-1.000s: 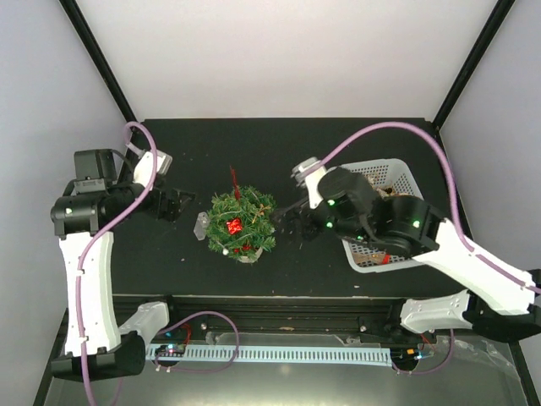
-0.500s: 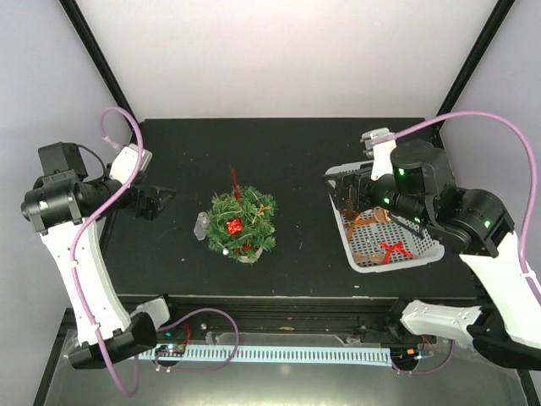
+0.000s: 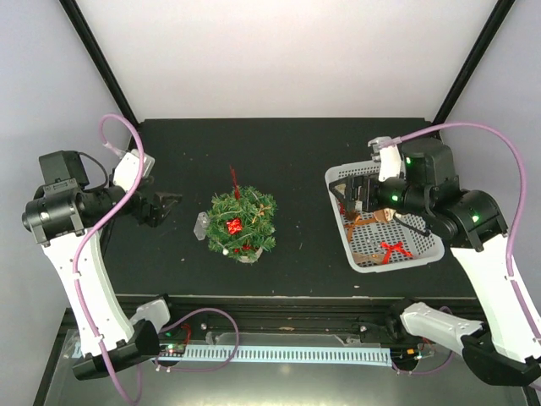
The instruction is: Decorate the small christmas tree
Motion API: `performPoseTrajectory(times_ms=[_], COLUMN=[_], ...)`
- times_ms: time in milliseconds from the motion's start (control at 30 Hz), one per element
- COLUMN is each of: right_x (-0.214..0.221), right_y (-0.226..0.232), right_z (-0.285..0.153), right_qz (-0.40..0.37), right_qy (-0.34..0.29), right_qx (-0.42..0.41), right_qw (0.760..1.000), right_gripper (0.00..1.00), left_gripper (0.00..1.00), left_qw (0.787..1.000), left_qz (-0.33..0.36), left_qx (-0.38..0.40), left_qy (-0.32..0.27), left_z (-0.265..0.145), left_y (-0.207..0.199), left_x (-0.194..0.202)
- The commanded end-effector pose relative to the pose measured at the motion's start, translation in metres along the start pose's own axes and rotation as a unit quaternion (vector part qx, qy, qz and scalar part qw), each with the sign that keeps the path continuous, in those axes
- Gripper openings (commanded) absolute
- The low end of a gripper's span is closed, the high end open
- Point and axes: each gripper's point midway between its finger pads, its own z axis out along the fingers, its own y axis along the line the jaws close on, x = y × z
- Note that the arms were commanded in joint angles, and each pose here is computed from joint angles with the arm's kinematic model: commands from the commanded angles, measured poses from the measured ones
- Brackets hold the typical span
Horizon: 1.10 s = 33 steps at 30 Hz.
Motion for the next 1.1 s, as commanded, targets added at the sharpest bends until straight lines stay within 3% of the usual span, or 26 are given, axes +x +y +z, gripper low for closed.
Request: performPoseTrajectory(times_ms=[0, 667, 967, 1067], right_x=[0.0, 0.013, 0.023, 0.026], right_y=[0.028, 0.007, 0.0, -0.002], right_z=[-0.008, -0.031, -0.029, -0.026], right_qz=[-0.02, -0.023, -0.017, -0.013], right_qy=[-0.009, -0.037, -0.034, -0.029], right_qx=[-0.084, -0.029, -0.018, -0.017], right_qw=[0.996, 0.999, 0.999, 0.999], right_gripper=[1.0, 1.0, 1.0, 1.0], left_gripper=[0.99, 0.99, 0.99, 0.99], left_qw=[1.0, 0.999, 0.986, 0.986], left_qz=[-0.012, -0.024, -0.122, -0.116], left_qx=[0.024, -0.037, -0.106, -0.102], left_qy=[-0.015, 0.026, 0.037, 0.056], left_z=[-0.003, -0.005, -0.014, -0.009], left_y=[-0.016, 0.005, 0.098, 0.108], left_x=[0.0, 0.014, 0.057, 0.078])
